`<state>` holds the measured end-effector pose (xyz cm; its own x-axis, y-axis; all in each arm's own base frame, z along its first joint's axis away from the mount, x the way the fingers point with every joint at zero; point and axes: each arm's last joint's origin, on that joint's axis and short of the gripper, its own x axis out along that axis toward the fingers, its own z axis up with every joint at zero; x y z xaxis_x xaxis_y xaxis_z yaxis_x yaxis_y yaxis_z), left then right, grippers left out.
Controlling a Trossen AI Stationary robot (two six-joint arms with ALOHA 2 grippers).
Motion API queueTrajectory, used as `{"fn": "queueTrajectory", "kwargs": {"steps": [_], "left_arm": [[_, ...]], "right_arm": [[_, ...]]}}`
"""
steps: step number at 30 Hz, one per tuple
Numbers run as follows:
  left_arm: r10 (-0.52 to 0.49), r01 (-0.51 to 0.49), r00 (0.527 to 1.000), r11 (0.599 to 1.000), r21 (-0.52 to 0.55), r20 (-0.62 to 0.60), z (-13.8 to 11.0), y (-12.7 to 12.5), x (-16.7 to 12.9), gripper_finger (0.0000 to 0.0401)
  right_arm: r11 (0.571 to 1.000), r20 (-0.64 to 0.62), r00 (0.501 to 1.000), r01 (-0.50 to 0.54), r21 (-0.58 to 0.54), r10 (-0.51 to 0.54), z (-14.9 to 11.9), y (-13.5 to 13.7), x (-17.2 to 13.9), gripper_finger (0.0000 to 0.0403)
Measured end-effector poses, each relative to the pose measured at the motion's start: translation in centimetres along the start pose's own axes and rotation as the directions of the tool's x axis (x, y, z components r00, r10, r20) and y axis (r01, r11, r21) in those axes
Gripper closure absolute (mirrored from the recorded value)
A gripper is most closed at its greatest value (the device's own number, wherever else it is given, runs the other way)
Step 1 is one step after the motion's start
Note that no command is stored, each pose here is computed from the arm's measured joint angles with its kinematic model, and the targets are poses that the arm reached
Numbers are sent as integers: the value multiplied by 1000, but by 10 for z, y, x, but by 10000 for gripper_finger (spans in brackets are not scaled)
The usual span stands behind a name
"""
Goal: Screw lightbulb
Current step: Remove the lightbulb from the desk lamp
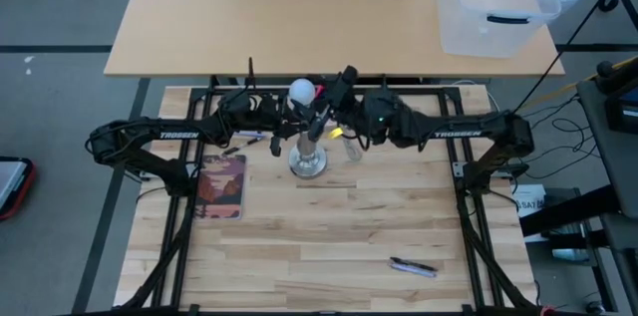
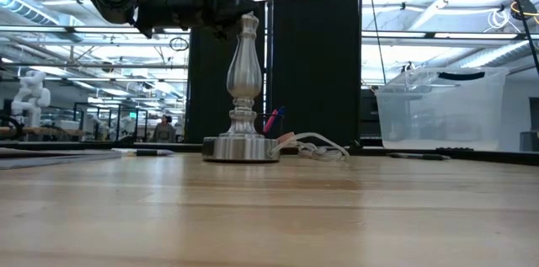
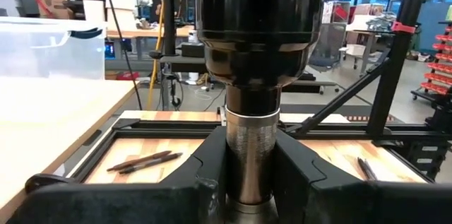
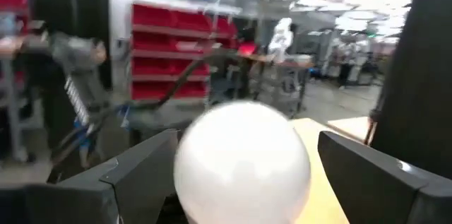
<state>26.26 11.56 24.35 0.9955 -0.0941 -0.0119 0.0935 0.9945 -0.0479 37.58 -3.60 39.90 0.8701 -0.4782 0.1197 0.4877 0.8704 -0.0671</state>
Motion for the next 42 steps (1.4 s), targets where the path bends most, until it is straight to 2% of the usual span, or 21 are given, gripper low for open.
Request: {"fn": "queueTrajectory", "kwargs": {"steps": [5,10,14,19,24,27,32,42], "left_arm": [[53,-53,999,999,-3,0,0,-2,2,327],[66,-66,998,998,-2,-2,0,-1,2,327],[96,-96,995,995,-2,-1,0,0,2,327],[101,-101,995,995,-2,-1,0,0,2,327],[96,-96,995,995,1,-1,0,0,2,327],[91,-91,996,996,0,-6,-1,0,2,327],[22,-22,1000,1000,6,-15,-2,-2,2,327],[-99,99,995,995,19,-20,-2,-5,2,327]], "right_arm": [[994,0,994,110,13,-110,-9,5,7,67],[990,42,990,132,47,-134,-11,7,11,67],[986,30,986,160,43,-162,-13,8,12,68],[987,30,987,157,36,-158,-13,8,12,91],[993,33,993,116,13,-116,-13,9,12,136],[995,32,995,98,0,-98,-13,9,12,137],[999,30,999,33,-30,-32,-13,11,11,137],[979,2,987,-157,-133,158,-10,3,9,137]]}}
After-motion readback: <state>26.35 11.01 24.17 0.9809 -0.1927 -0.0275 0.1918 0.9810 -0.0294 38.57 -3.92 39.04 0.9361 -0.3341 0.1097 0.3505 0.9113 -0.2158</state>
